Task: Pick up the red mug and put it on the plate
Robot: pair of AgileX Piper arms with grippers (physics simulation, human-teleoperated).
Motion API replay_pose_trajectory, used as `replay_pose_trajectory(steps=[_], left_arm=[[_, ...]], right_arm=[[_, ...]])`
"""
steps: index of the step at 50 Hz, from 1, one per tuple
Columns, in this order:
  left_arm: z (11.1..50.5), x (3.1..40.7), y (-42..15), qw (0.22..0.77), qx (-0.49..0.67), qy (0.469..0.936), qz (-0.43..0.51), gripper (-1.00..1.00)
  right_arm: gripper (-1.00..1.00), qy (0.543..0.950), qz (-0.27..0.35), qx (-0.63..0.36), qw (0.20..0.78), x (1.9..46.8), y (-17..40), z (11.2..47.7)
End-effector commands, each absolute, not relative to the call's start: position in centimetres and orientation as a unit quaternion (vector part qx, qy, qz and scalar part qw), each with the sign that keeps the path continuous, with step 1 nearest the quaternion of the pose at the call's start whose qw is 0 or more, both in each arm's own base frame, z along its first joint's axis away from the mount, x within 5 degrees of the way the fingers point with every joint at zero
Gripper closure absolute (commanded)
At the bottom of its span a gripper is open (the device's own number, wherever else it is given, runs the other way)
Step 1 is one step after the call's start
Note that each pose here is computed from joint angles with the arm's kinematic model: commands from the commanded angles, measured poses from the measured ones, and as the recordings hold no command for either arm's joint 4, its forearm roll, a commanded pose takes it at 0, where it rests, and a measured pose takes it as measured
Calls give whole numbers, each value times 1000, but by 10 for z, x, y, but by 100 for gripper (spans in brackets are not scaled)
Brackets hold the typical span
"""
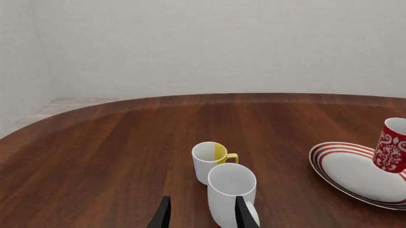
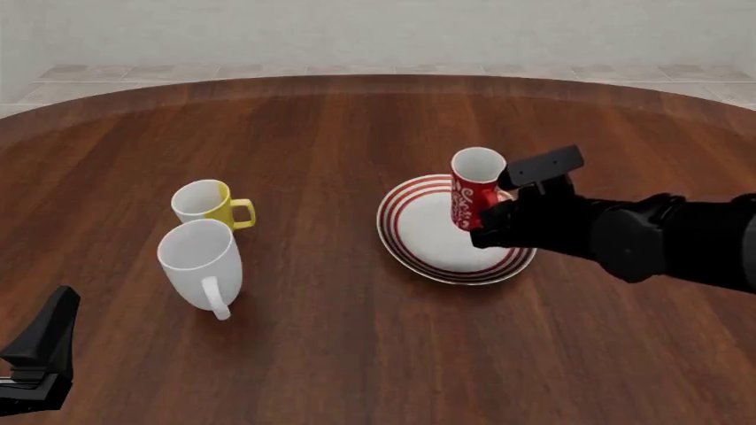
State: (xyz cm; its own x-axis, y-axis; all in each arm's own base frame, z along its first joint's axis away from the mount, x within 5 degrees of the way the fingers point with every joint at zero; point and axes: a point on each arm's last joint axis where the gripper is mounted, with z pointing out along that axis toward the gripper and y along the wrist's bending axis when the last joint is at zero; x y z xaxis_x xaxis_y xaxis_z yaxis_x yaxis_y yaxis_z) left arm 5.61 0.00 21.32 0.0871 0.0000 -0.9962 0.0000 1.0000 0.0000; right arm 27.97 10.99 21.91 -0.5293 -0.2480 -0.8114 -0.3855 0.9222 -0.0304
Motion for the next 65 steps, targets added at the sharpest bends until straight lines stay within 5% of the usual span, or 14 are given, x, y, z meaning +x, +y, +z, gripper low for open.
replay_pose_trajectory(steps=[1,65], left_arm=[[213,56,0,737,0,676,0,-100],[213,56,0,737,0,676,0,-100]], right_arm=[[100,871,75,-182,450,281,109,216],[100,878,77,-185,436,290,117,196]])
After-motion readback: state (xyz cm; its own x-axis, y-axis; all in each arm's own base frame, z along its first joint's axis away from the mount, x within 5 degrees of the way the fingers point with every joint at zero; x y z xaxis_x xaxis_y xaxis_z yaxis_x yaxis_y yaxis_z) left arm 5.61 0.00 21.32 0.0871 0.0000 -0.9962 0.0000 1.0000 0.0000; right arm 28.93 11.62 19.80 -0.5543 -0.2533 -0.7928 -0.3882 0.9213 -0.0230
